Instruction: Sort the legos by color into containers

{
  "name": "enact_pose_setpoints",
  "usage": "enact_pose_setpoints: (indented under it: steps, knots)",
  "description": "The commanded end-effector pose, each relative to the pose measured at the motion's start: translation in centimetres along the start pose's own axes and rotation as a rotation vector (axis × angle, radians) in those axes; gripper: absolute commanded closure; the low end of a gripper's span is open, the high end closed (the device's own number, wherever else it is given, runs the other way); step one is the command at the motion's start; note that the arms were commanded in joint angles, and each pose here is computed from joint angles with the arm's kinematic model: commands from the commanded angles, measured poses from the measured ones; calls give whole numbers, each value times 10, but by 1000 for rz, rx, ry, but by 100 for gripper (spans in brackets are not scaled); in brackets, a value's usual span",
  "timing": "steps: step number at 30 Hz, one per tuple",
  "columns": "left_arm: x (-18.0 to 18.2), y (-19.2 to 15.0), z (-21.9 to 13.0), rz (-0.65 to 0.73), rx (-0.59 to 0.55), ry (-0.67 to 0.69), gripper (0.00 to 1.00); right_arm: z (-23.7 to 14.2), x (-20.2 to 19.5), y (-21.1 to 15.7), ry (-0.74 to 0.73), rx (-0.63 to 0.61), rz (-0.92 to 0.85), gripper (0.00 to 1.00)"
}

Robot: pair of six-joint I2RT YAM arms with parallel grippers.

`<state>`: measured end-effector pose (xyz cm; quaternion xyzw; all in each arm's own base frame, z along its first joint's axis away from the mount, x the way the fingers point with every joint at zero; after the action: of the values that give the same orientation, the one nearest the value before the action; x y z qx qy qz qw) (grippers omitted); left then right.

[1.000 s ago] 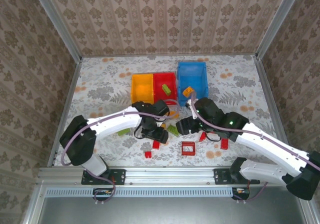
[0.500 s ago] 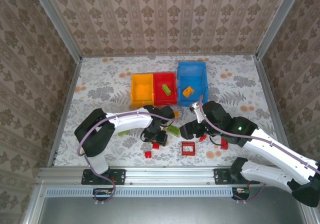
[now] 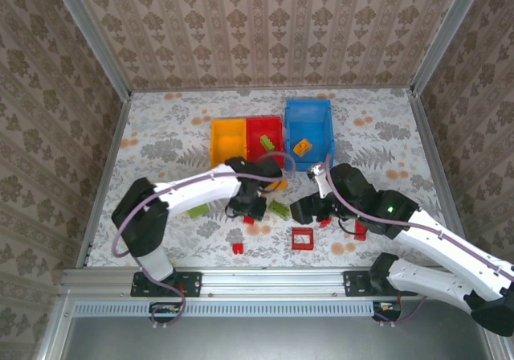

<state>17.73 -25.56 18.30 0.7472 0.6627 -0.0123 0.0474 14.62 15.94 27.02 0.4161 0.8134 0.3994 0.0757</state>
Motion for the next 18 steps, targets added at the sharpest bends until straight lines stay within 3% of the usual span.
enact_pose_setpoints:
  steps: [1, 8, 14, 18]
  knots:
    - [22, 27, -52, -36, -117, 10, 75, 1, -2, 18, -35, -119, 1, 18]
    - [46, 117, -69, -118, -257, 25, 76, 20, -12, 53, -116, -253, 45, 17]
    - [64, 175, -40, -216, -263, 1, 76, 34, -17, 76, -133, -253, 52, 17]
    - [73, 194, -14, -255, -223, 6, 75, 35, -20, 80, -140, -250, 52, 17]
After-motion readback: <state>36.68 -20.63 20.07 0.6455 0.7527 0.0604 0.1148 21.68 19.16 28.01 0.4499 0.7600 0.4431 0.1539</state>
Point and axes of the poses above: each hand's point on the last joint's axis, 136 mm out from that joint toward the fingers, its own z axis out along the fingers, its own x axis along the line the jaws close on, y = z × x, the point moved 9 cm from there along -z, back along the fingers, and after that the axes turned 12 degrees about -z, right-handed, at the moved point
